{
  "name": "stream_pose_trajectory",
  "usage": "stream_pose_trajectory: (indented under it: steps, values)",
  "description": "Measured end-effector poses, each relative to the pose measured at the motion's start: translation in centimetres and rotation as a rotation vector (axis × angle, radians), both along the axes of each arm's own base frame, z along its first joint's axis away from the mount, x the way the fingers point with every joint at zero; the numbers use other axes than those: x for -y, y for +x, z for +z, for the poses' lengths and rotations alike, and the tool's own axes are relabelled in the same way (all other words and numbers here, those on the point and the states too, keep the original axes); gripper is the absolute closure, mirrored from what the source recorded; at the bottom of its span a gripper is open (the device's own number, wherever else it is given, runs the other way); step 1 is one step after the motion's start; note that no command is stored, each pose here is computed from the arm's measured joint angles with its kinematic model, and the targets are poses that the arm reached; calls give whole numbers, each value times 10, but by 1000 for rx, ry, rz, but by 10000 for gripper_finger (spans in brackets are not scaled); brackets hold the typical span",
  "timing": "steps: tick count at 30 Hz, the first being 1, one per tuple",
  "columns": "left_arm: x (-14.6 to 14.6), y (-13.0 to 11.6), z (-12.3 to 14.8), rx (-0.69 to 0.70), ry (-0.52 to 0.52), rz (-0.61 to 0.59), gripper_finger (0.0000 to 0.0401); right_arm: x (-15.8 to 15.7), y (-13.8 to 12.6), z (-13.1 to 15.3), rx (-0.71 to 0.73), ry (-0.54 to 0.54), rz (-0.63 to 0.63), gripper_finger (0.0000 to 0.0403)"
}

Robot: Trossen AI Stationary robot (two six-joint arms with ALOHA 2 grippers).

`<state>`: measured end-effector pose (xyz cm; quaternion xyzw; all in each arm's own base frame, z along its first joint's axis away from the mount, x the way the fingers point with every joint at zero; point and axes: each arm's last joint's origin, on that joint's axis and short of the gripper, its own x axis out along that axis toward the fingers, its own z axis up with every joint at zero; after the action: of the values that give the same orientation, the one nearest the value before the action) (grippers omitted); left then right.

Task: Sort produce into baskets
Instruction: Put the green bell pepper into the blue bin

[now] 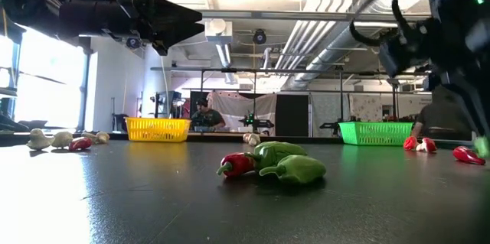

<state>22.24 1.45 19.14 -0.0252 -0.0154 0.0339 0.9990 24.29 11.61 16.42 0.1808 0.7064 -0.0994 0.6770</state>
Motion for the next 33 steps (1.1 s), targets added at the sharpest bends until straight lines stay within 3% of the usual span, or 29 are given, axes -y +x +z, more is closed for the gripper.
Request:
stream_pose_trajectory:
  steps: [7, 13, 20, 33]
  values:
    - [0, 0, 0, 0, 0, 0, 238, -14, -15, 45, 155, 172, -206, 374]
    - [0, 0, 0, 0, 0, 0, 238, -45, -51, 70, -15, 375, -441, 374]
    - [0, 0, 0, -4, 16, 1, 238, -69, -90, 54, -236, 282, -600, 374]
    - [0, 0, -3, -31, 25, 1, 238, -68, -118, 7, -282, 229, -607, 370]
